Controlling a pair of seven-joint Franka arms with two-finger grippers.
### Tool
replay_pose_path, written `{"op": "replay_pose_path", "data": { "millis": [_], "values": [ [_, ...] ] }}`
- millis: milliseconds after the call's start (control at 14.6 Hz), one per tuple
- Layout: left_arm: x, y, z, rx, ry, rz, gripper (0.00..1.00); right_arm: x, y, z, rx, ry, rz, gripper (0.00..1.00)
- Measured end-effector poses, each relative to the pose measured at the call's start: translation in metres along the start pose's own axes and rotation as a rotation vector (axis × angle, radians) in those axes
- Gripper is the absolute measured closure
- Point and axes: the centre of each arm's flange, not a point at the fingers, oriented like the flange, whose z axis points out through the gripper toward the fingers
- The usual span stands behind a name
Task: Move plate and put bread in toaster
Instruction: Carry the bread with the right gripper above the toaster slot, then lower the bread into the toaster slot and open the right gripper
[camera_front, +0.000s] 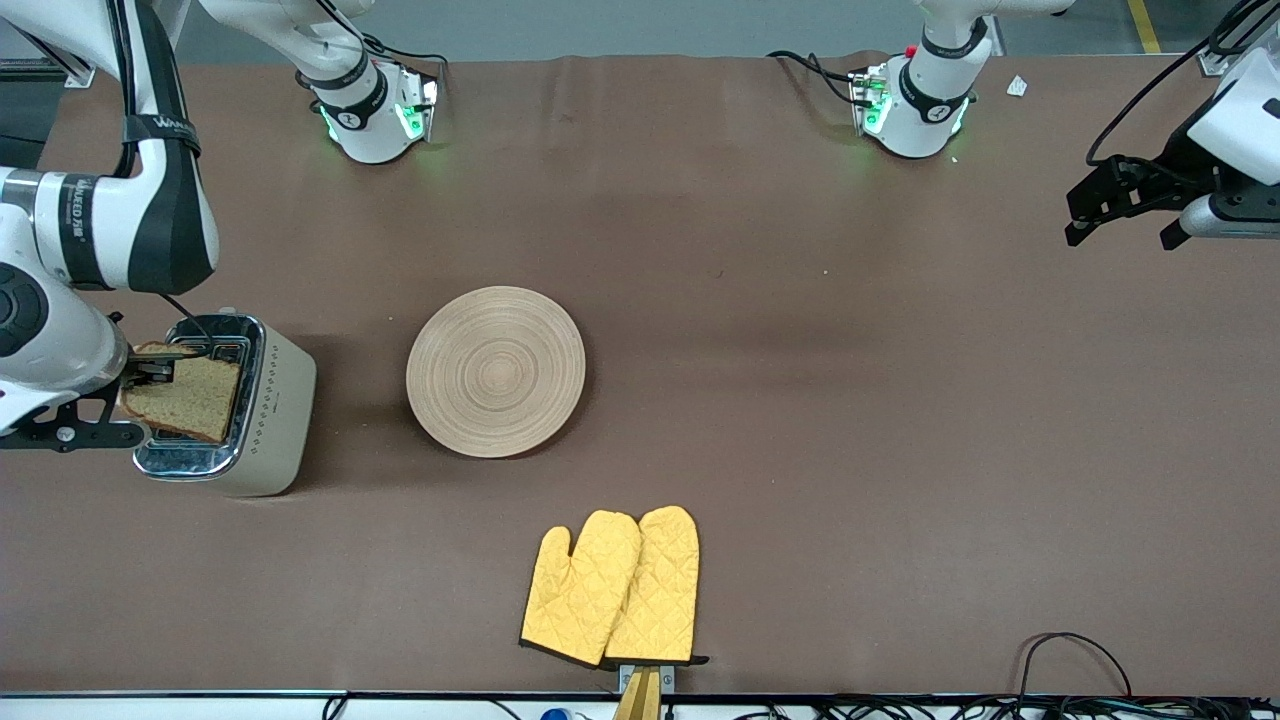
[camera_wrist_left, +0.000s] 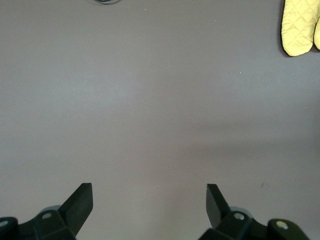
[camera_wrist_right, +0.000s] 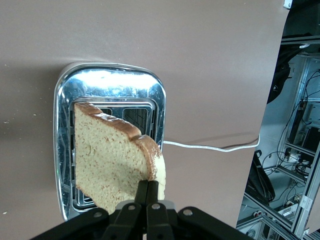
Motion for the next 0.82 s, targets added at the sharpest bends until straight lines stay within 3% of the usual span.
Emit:
{"op": "replay_pose_path", "data": {
  "millis": [820],
  "values": [
    [0.0000, 0.0000, 0.0000, 0.000, 0.000, 0.000, 0.00, -0.0034, 0.0061, 0.0010, -0.014, -0.029, 0.007, 0.99]
  ]
}}
